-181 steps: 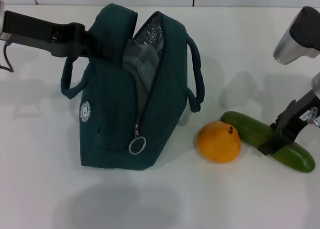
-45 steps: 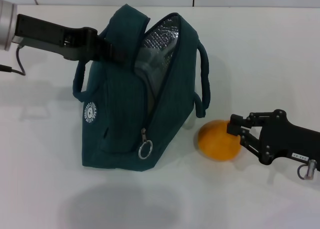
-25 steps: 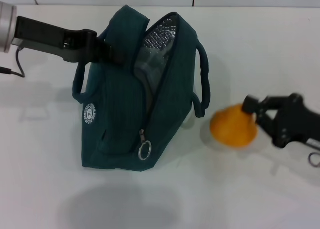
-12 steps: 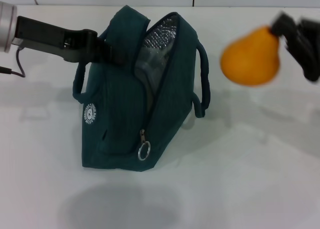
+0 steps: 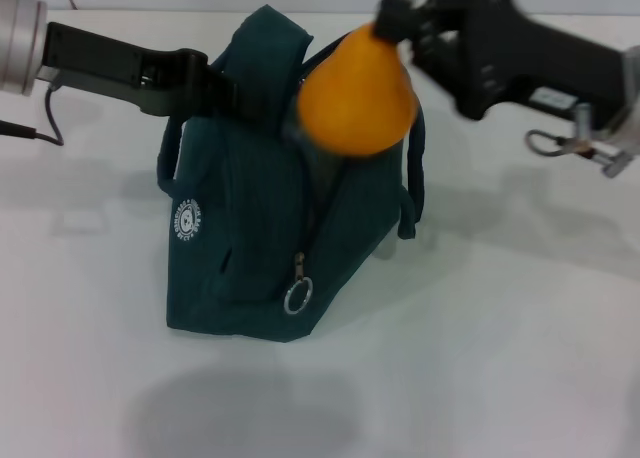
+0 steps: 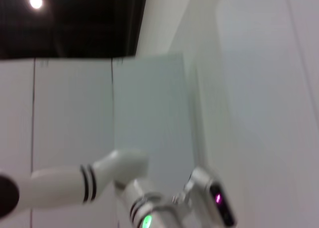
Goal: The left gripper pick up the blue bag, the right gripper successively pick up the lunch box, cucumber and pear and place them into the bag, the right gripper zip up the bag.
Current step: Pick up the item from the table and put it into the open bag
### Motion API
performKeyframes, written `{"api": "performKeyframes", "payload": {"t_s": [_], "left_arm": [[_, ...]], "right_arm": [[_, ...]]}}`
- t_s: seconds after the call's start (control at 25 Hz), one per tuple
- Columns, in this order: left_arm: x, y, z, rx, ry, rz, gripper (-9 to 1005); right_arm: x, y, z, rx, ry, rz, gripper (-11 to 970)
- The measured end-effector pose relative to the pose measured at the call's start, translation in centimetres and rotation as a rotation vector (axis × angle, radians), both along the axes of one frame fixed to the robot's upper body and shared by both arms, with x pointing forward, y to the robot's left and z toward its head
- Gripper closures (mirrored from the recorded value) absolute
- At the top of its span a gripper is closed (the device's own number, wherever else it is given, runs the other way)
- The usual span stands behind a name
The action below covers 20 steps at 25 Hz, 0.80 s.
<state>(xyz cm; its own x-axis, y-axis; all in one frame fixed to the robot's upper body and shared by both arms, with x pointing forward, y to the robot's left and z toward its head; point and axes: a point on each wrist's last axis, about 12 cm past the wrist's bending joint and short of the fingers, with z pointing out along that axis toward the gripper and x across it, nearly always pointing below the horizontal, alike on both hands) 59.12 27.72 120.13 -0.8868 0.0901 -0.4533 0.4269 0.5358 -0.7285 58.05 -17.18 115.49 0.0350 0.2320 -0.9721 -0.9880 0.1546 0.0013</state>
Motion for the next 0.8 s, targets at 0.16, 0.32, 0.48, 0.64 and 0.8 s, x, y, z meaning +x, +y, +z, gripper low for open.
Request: {"api": "performKeyframes", "payload": {"t_s": [0.16, 0.32, 0.48, 0.64, 0.8], "left_arm": [[0.3, -0.5, -0.1, -0.012, 0.009, -0.013, 943], [0.3, -0.6, -0.2, -0.014, 0.01, -0.015, 943], [0.3, -0.5, -0.2, -0.012, 0.007, -0.012, 943], [0.4, -0.4, -0.1, -0.009, 0.005, -0.009, 943], [0.3, -0.3, -0.2, -0.007, 0.006, -0.004, 942]], "right_arm": [[0.0, 1.4, -1.2, -0.095, 0.033, 0.021, 840], [-0.3, 2.2, -2.5, -0.168, 0.067, 0.017, 831], [-0.4, 2.3, -3.0, -0.188, 0.076, 0.01, 822], [-0.4, 1.8, -3.0, -0.151, 0.094, -0.028, 813], [-0.4, 1.2, -3.1, -0.113, 0.115, -0.064, 803]]}}
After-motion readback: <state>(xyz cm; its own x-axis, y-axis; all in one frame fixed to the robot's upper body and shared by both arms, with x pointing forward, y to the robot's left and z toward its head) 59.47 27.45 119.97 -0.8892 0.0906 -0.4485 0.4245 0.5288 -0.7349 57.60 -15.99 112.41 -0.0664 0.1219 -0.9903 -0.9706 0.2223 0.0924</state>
